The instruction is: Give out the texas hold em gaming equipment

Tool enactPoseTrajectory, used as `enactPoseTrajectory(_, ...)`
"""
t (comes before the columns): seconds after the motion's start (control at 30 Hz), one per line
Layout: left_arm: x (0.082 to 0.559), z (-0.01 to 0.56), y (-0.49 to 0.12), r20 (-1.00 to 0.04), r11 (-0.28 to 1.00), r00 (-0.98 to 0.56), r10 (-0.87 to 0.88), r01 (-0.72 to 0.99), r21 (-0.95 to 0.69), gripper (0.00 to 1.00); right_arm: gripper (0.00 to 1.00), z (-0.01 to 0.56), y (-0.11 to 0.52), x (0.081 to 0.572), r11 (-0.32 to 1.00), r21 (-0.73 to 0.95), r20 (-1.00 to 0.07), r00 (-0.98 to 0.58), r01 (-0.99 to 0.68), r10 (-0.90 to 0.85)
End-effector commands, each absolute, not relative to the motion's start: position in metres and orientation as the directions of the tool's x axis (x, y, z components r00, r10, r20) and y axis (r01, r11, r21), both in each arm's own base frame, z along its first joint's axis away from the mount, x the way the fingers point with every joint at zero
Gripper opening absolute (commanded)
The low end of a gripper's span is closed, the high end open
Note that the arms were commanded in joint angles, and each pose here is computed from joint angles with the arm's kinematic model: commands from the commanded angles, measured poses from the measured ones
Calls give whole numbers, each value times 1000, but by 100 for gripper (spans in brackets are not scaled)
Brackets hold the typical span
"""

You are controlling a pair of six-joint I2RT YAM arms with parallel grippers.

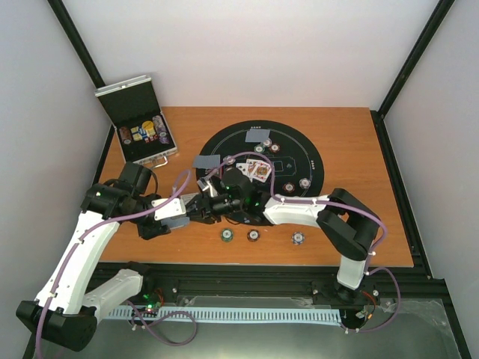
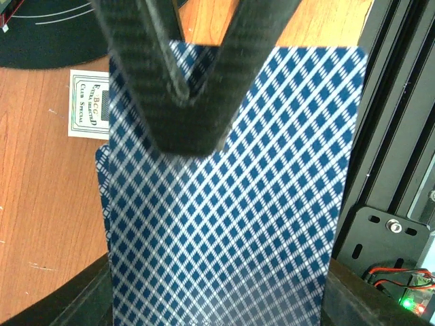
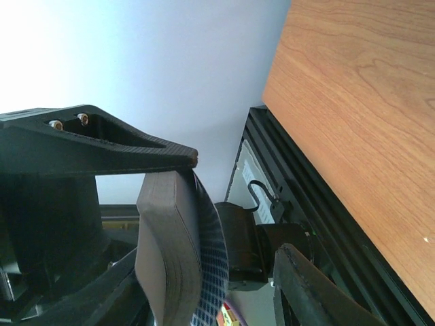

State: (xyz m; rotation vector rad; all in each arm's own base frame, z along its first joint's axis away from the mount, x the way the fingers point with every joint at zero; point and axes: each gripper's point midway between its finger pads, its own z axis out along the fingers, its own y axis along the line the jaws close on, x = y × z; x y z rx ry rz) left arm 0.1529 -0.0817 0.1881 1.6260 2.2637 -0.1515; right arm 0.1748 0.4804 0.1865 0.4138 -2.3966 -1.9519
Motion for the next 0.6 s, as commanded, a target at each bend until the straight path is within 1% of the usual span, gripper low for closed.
enactPoseTrajectory(0.0, 152, 196, -82, -355, 327, -261, 898, 935, 139, 1, 45, 178, 462, 187, 231, 959, -129, -977, -166, -167)
enactPoseTrajectory(0.27, 153, 197, -83, -358, 328, -262, 896, 935, 138, 1, 42, 182, 455, 189, 234, 956, -143, -976, -179, -164)
enactPoseTrajectory(0.5, 155, 196, -83, -356, 327, -263, 897, 935, 134, 1, 54, 218, 480, 172, 147, 955, -222, -949, -257, -223)
enactPoseTrajectory(0.57, 155, 196, -83, -358, 328, -262, 896, 935, 135, 1, 55, 222, 492, 163, 132, 953, -234, -938, -274, -257)
